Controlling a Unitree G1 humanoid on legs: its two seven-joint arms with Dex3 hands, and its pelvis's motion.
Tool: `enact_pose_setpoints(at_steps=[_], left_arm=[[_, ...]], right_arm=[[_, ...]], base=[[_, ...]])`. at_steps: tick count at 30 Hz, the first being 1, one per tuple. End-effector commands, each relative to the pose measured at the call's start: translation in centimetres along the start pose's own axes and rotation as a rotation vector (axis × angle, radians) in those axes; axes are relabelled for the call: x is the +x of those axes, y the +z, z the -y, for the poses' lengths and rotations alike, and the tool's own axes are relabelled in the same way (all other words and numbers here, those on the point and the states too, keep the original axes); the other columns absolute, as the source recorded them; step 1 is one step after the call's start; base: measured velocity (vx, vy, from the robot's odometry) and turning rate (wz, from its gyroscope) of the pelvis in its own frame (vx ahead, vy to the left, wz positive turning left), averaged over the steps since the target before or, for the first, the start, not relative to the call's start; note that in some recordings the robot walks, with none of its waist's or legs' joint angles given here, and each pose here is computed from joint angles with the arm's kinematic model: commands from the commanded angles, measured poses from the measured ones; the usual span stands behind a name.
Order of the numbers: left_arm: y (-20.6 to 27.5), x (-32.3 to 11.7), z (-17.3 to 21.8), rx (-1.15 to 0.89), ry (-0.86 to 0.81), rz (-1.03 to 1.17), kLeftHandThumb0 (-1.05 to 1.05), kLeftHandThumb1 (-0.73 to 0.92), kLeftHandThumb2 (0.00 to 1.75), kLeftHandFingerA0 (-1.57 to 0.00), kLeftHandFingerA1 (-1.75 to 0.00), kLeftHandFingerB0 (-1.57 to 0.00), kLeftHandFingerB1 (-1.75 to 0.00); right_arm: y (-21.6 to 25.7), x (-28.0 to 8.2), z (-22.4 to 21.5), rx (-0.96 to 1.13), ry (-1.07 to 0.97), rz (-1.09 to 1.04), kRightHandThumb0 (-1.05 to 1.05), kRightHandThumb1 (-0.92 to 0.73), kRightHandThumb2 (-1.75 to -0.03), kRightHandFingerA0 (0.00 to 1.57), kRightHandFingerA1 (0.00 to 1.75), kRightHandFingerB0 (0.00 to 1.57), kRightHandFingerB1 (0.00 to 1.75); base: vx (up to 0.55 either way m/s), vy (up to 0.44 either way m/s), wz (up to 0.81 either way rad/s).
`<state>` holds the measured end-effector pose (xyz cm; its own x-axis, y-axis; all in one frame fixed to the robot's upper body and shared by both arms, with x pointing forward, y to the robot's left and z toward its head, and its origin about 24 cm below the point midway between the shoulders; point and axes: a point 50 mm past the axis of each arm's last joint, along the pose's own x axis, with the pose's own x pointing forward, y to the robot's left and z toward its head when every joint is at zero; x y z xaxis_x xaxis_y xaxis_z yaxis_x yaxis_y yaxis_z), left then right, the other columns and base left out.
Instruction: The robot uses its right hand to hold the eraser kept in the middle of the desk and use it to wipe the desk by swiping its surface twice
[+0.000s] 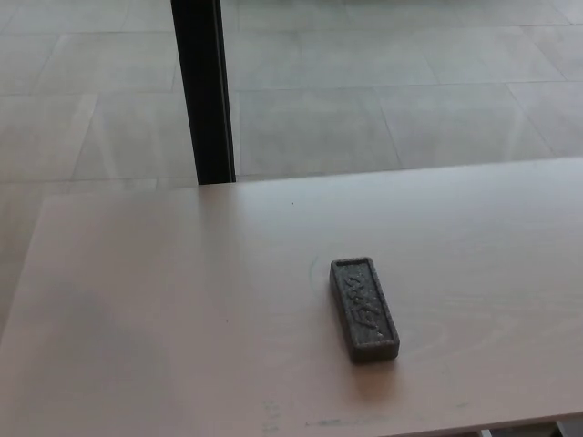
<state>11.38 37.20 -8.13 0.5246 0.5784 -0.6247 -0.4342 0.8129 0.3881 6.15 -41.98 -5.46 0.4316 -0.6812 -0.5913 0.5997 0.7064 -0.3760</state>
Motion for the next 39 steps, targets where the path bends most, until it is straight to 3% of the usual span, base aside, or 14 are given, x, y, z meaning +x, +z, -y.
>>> enact_pose_setpoints(at_steps=[1,6,13,17,18,21,23,25,26,27,33,34,35,39], left_arm=[[0.7,0.3,-2.9,-0.207,0.123,-0.014,-0.43,0.45,0.86,-0.80,-0.85,-0.64,-0.73],[1.0,0.5,-2.8,-0.215,0.104,-0.016,-0.42,0.43,0.85,-0.77,-0.83,-0.59,-0.71],[1.0,0.4,-2.8,-0.208,0.098,0.006,-0.39,0.46,0.88,-0.76,-0.83,-0.58,-0.71],[0.9,0.5,-2.8,-0.201,0.095,-0.005,-0.44,0.45,0.87,-0.77,-0.84,-0.60,-0.71],[0.9,0.5,-2.7,-0.202,0.098,-0.006,-0.44,0.46,0.88,-0.77,-0.84,-0.60,-0.72],[0.9,0.5,-2.7,-0.199,0.099,-0.007,-0.44,0.45,0.87,-0.78,-0.84,-0.60,-0.72],[0.9,0.5,-2.7,-0.198,0.098,-0.008,-0.45,0.45,0.86,-0.79,-0.84,-0.61,-0.72],[1.0,0.5,-2.7,-0.194,0.096,-0.007,-0.44,0.45,0.87,-0.78,-0.84,-0.61,-0.72],[1.0,0.5,-2.7,-0.198,0.098,-0.006,-0.44,0.45,0.86,-0.79,-0.84,-0.62,-0.73],[1.0,0.5,-2.7,-0.204,0.101,-0.008,-0.44,0.45,0.86,-0.79,-0.84,-0.62,-0.72],[1.1,0.6,-2.7,-0.185,0.088,-0.005,-0.44,0.46,0.88,-0.78,-0.83,-0.59,-0.71],[1.1,0.6,-2.7,-0.185,0.087,-0.003,-0.44,0.46,0.88,-0.78,-0.83,-0.59,-0.71],[1.1,0.6,-2.7,-0.191,0.090,-0.006,-0.44,0.46,0.88,-0.78,-0.83,-0.58,-0.71],[1.1,0.6,-2.6,-0.209,0.094,-0.008,-0.44,0.45,0.87,-0.79,-0.85,-0.61,-0.72]], right_arm=[[4.9,0.3,4.1,0.393,-0.115,0.212,-0.52,-0.63,-0.58,1.13,0.81,0.65,0.77],[15.7,-0.1,3.9,0.457,-0.091,0.505,-0.59,-0.72,-0.62,1.03,0.65,0.52,0.61],[28.7,-5.6,1.1,0.565,0.026,0.922,-0.64,-0.70,-0.63,1.20,0.74,0.86,0.53],[33.1,-9.5,-2.5,0.562,0.166,1.072,-0.36,-0.75,-0.66,0.88,1.32,0.73,0.54],[34.2,-10.7,-4.1,0.547,0.214,1.096,-0.23,-0.77,-0.69,0.78,1.58,0.78,0.74],[35.2,-12.4,-7.3,0.534,0.336,1.135,-0.20,-0.75,-0.73,0.78,1.71,0.75,0.98],[35.9,-14.2,-11.3,0.497,0.436,1.127,-0.24,-0.57,-1.01,0.92,1.75,0.76,1.34],[35.8,-15.4,-13.5,0.448,0.492,1.136,-0.26,-0.54,-1.03,0.93,1.75,0.77,1.36],[35.7,-15.6,-14.0,0.439,0.516,1.137,-0.34,-0.52,-1.11,1.19,1.36,0.90,1.15],[35.6,-16.0,-15.3,0.411,0.565,1.139,-0.26,-0.53,-1.07,0.95,1.75,0.78,1.42],[33.9,-17.3,-22.1,0.281,0.755,1.098,-0.23,-0.49,-1.13,1.00,1.75,0.84,1.34],[33.5,-17.7,-23.1,0.261,0.771,1.080,-0.33,-0.52,-1.13,1.26,1.39,0.92,1.15],[32.6,-18.2,-24.9,0.209,0.793,1.057,-0.25,-0.54,-1.05,1.02,1.75,0.83,1.31],[31.5,-18.6,-26.8,0.129,0.815,1.037,-0.22,-0.57,-1.02,0.99,1.75,0.84,1.26]], base=[[0.00,0.000,0.00],[0.00,0.000,0.00],[0.00,0.000,0.00],[0.00,0.000,0.00],[0.00,-0.005,0.06],[0.00,0.000,0.00],[0.00,0.000,0.00],[0.00,0.000,0.00],[0.00,0.000,0.00],[0.00,0.000,0.00],[0.00,-0.001,0.01],[0.00,0.000,0.00],[0.00,0.000,0.00],[0.00,0.000,0.00]])
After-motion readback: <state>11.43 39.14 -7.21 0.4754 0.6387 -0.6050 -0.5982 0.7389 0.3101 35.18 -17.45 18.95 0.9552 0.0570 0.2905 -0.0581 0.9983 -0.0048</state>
